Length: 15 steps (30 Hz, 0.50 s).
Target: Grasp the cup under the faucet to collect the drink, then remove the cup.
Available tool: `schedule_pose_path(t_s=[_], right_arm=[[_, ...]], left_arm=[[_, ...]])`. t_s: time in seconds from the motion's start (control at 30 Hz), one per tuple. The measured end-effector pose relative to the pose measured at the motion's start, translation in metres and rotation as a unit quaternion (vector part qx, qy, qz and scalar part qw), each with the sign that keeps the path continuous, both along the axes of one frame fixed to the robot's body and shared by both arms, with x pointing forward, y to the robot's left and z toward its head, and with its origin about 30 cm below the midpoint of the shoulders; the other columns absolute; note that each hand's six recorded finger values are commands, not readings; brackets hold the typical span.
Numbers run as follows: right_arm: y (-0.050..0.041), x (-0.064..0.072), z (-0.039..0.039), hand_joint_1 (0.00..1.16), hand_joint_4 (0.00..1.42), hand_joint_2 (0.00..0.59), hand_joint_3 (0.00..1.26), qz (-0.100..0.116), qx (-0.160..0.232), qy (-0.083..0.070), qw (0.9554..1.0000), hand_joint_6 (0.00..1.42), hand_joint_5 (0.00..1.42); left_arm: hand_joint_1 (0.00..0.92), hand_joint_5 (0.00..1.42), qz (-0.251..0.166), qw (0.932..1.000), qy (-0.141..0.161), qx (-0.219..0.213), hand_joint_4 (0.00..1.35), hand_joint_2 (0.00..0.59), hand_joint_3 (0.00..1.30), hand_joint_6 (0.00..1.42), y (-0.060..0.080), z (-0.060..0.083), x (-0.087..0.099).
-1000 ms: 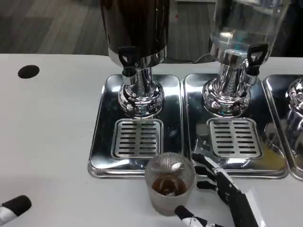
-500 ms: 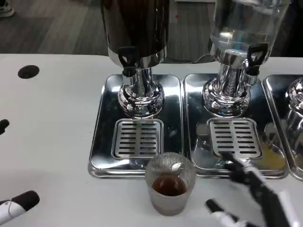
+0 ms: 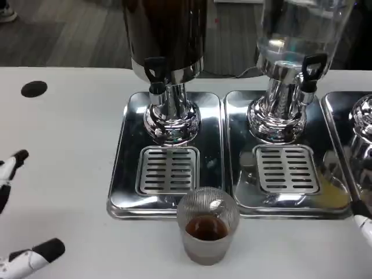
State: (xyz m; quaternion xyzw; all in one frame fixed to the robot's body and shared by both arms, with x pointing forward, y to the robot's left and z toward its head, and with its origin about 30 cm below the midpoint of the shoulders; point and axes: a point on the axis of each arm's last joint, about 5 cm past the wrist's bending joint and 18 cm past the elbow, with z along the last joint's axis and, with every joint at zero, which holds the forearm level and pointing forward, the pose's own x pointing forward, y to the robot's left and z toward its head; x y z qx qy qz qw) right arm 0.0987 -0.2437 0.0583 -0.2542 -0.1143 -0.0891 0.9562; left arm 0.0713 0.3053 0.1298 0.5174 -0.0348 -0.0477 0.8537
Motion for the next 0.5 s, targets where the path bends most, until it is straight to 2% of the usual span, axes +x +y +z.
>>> schedule_pose_path(t_s=[0.07,0.13,0.2,0.3,0.33,0.4,0.47,0.5], right_arm=[[-0.0009,-0.001,0.0029,0.78,0.36,0.394,0.43,0.001,-0.025,0.007,0.9997,0.18,0.29],[-0.0023,-0.003,0.0076,0.73,0.38,0.449,0.45,0.001,-0.066,0.012,0.9977,0.19,0.3],[-0.0033,-0.003,0.0101,0.7,0.38,0.483,0.46,-0.004,-0.081,0.009,0.9967,0.18,0.3],[-0.0049,-0.005,0.0142,0.67,0.38,0.524,0.44,-0.015,-0.128,0.007,0.9916,0.14,0.27],[-0.0049,-0.006,0.0148,0.66,0.37,0.528,0.44,-0.017,-0.142,0.009,0.9896,0.13,0.26],[-0.0047,-0.007,0.0175,0.66,0.37,0.541,0.44,-0.013,-0.185,0.019,0.9825,0.12,0.26],[-0.004,-0.005,0.0203,0.66,0.35,0.549,0.44,-0.009,-0.216,0.021,0.9762,0.11,0.25],[-0.0031,-0.004,0.0223,0.66,0.34,0.55,0.44,-0.005,-0.235,0.023,0.9717,0.11,0.25]], left_arm=[[0.0,0.0,0.002,1.0,-0.004,0.002,0.0,0.002,0.0,0.0,0.0,-0.002,0.001],[0.0,0.0,0.003,0.9998,-0.003,0.017,0.0,0.002,0.0,0.0,0.0,-0.005,0.001],[0.0,0.0,0.0,0.9997,0.002,0.026,0.0,0.003,0.0,0.0,-0.001,-0.007,0.002],[0.0,0.0,-0.001,0.9986,0.008,0.051,0.0,0.003,0.0,0.0,-0.004,-0.011,0.001],[0.0,0.0,0.001,0.9984,0.01,0.055,0.0,0.004,0.0,0.0,-0.004,-0.012,0.001],[0.0,0.0,0.007,0.9979,0.006,0.063,0.0,0.006,0.0,0.0,-0.006,-0.015,0.001],[0.0,0.0,0.012,0.9982,-0.002,0.059,0.0,0.008,0.0,0.0,-0.007,-0.017,0.0],[0.0,0.0,0.015,0.9985,-0.007,0.053,0.0,0.014,0.0,0.0,-0.009,-0.019,0.0]])
